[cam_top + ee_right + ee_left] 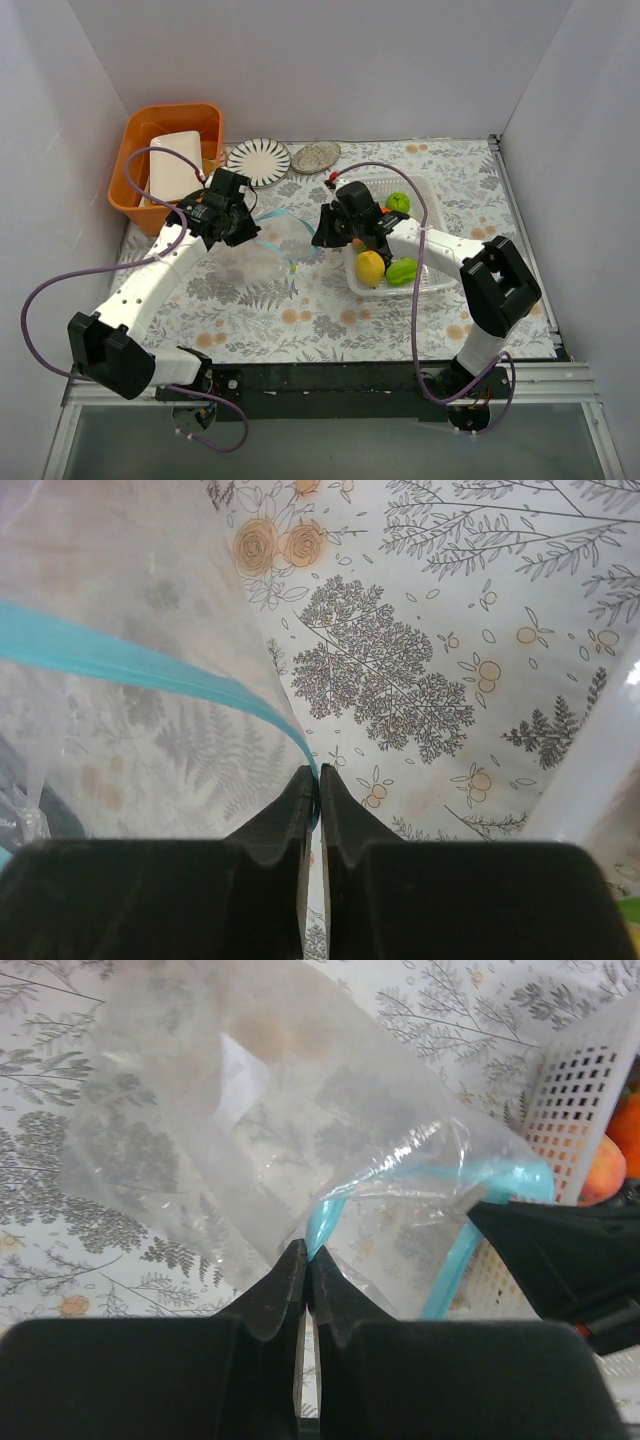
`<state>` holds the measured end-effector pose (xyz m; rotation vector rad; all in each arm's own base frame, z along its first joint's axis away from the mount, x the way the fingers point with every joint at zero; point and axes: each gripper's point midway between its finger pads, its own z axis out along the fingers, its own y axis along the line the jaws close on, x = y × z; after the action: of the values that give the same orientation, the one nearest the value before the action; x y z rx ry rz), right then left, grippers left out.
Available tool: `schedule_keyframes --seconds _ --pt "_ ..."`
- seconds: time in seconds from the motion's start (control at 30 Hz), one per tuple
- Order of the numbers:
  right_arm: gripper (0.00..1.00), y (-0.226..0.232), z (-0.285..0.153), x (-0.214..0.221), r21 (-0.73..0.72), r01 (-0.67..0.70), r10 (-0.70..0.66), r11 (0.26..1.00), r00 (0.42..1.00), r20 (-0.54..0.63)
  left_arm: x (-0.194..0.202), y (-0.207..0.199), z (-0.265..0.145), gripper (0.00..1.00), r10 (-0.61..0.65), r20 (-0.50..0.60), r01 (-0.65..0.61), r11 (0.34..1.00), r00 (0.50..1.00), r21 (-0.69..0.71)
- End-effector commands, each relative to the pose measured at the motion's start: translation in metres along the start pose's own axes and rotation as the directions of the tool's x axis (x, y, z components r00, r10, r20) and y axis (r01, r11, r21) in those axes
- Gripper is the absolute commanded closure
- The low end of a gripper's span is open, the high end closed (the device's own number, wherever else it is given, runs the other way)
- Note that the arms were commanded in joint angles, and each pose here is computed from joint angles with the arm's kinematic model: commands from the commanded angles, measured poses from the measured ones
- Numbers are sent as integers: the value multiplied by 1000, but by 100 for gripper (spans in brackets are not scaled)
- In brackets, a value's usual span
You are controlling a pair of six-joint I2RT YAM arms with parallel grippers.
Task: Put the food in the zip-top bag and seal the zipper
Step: Open the zipper of the food storage bag.
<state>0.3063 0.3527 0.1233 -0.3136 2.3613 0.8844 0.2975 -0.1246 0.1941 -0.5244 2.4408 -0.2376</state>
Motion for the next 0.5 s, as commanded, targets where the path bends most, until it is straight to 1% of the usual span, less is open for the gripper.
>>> schedule_keyframes --seconds 0.0,0.03,0.07,0.1,0.13,0.23,0.27,0.3,0.37,0.4,0.43,0.47 --pt "79 27 -10 -27 -88 118 -115 989 993 32 -5 -30 -7 100 6 -14 -4 991 1000 134" --pt "60 30 -15 -32 -93 129 -125 987 991 44 -1 -32 -2 100 8 -33 -3 990 999 139" --pt "50 34 -21 -39 -100 141 -135 985 989 61 0 -38 0 100 5 -40 2 987 999 163" --pt "43 38 -33 -52 -85 155 -146 984 984 105 1 -39 3 100 -3 -48 11 986 999 165" --pt "35 37 -40 -56 -70 175 -166 982 979 118 5 -38 7 100 -2 -57 12 987 998 160" --pt "32 23 -65 -66 10 184 -183 983 972 147 9 -41 19 100 -3 -75 16 986 997 163" --pt "31 15 -70 -63 35 174 -178 984 975 133 12 -42 25 100 0 -86 14 986 996 164" --pt "30 8 -81 -67 68 166 -175 984 973 153 14 -44 28 100 3 -98 14 986 995 168" --pt "30 -20 -99 -60 146 123 -145 982 978 148 16 -46 33 100 9 -106 10 985 994 173" --pt "30 -39 -105 -62 216 101 -138 971 977 163 17 -47 34 100 13 -112 7 984 994 177" --pt "27 -66 -109 -53 279 64 -108 958 983 148 17 -49 35 100 17 -110 4 982 994 187" --pt "27 -80 -115 -51 313 45 -97 949 984 151 16 -50 35 100 21 -107 0 981 994 192"
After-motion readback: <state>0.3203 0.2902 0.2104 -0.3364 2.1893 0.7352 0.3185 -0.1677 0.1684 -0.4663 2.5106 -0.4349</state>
